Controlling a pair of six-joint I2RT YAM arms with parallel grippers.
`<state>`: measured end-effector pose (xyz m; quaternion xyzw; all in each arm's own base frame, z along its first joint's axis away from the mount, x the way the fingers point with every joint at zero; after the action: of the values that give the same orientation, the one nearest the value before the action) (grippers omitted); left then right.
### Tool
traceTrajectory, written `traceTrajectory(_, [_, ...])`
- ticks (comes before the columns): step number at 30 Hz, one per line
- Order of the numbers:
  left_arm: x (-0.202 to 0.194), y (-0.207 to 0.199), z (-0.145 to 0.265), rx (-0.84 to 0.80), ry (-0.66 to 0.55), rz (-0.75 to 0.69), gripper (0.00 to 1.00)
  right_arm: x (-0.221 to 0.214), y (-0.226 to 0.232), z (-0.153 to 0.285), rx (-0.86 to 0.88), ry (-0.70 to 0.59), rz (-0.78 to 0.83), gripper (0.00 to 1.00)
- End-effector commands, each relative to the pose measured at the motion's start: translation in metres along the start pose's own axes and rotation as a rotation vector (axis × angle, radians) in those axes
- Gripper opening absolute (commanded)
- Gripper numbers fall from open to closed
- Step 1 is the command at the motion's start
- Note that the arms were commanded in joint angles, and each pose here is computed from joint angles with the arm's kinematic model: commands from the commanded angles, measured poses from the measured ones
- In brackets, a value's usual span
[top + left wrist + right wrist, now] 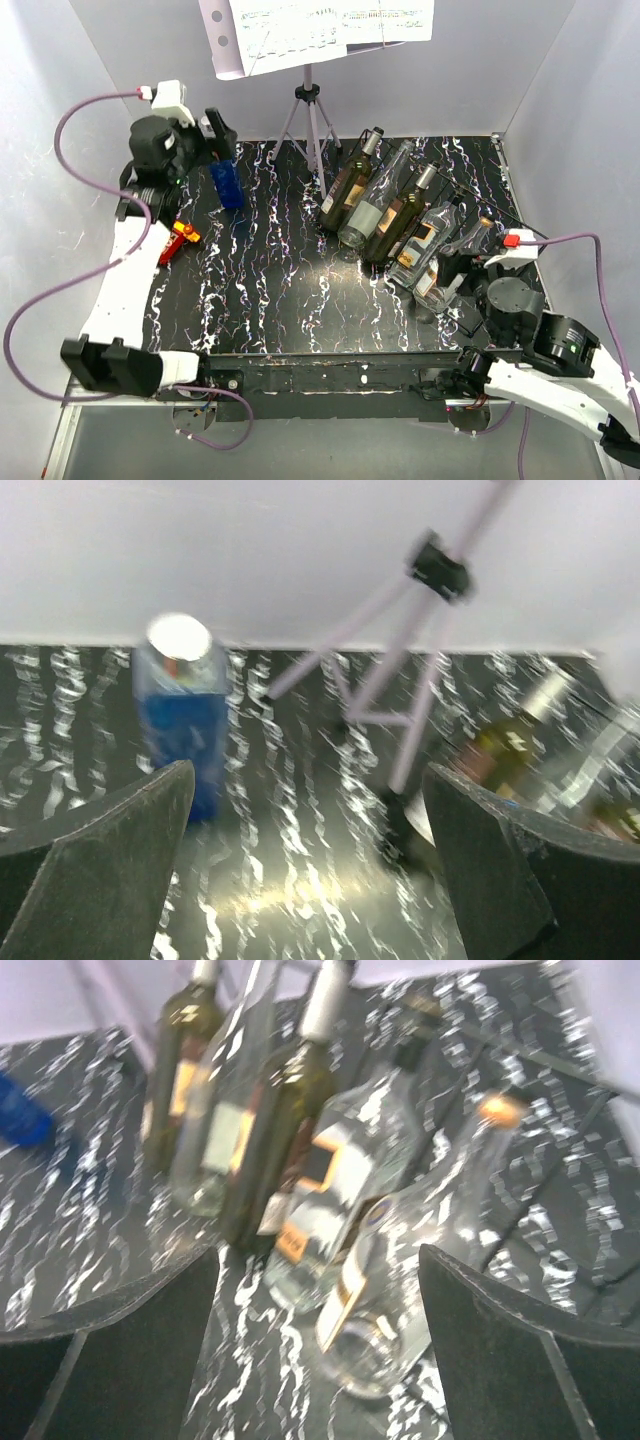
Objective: Take the wine bottle off the wine rack
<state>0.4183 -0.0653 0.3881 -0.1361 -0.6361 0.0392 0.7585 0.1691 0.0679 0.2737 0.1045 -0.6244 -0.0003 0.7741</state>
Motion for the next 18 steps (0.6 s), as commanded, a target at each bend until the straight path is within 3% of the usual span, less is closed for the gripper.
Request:
traceTrajectory(1, [-0.057,-0.044,0.054,-0.275,0.19,0.106,0.98,0.056,-0.03,-0.003,-0.27,-0.182,0.024,0.88])
traceTrajectory(7, [-0.121,-0.069,0.109,-0.476,0.301,0.122,0.98,0.083,-0.028,-0.023,-0.335,-0.213,0.097,0.8])
traceTrajectory(13, [-0.177,-0.05,0.136,-0.421,0.297,0.076,0.98,0.058,-0.047,-0.052,-0.357,0.023,0.045,0.79])
traceTrajectory(18, [-0.162,-0.048,0.144,-0.389,0.217,0.067,0.98,0.041,-0.05,-0.074,-0.315,0.152,-0.021,0.76])
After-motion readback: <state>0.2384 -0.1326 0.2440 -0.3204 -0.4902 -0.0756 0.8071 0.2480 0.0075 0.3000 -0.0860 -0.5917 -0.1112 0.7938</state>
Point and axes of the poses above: each gripper's point midway between its finger pads, its own z axis back along the fingers, its own y axis along the line the jaws close on, x = y × z, the point moved 1 cm from there along z, back along the fingers, and after that the axes turned 3 degrees about z, right-handed, at the moved point
